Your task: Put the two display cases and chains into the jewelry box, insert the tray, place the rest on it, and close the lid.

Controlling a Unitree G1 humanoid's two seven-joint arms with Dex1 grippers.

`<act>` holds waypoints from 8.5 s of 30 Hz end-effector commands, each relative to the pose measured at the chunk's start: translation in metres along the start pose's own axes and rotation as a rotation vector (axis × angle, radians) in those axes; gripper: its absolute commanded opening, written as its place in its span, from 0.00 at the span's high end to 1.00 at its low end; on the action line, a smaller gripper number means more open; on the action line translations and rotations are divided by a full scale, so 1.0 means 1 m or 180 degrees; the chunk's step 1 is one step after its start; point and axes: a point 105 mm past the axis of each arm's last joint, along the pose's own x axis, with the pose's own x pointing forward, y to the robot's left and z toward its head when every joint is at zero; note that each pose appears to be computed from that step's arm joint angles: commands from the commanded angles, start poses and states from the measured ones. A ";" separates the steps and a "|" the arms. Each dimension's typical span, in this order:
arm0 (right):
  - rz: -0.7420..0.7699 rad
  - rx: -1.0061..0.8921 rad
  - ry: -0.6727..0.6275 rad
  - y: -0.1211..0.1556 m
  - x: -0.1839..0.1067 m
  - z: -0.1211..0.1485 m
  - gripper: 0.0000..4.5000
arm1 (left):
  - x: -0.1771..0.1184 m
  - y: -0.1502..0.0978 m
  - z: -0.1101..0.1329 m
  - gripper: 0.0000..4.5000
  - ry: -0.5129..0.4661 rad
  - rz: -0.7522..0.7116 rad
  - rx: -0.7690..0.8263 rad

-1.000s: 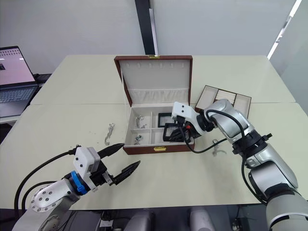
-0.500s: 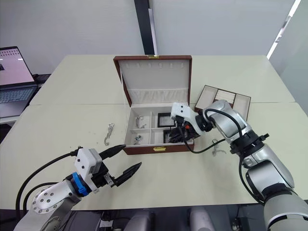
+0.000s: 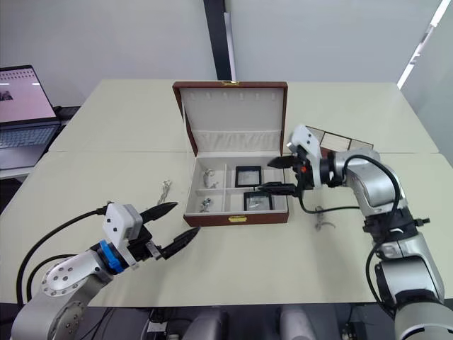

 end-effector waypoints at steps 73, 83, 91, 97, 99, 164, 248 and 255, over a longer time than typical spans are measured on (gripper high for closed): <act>-0.1673 0.0077 0.0218 -0.062 -0.146 -0.064 0.01 | 0.004 0.042 0.005 0.00 0.0042 -0.0038 0.0309; -0.1309 -0.0260 0.0827 -0.088 -0.124 -0.067 0.01 | 0.038 -0.033 0.040 0.00 -0.0354 -0.1061 0.0404; -0.1303 -0.0293 0.0964 -0.105 -0.107 -0.073 0.01 | 0.040 -0.045 0.035 0.00 -0.0359 -0.1112 0.0448; -0.1278 -0.0302 0.1029 -0.107 -0.098 -0.077 0.01 | 0.042 -0.046 0.038 0.00 -0.0401 -0.1061 0.0454; -0.1285 -0.0301 0.1053 -0.108 -0.096 -0.078 0.05 | 0.042 -0.046 0.038 0.00 -0.0416 -0.1037 0.0453; 0.0313 -0.0680 0.0879 0.066 -0.088 0.001 1.00 | -0.017 -0.040 0.005 0.00 -0.0525 0.0245 -0.0107; 0.0308 -0.0889 -0.0333 0.030 0.066 0.053 0.55 | -0.028 -0.053 0.010 0.00 -0.0619 0.0777 -0.0288; 0.0290 -0.0778 -0.0226 0.026 0.085 0.020 0.95 | -0.027 -0.051 0.009 0.00 -0.0618 0.0763 -0.0257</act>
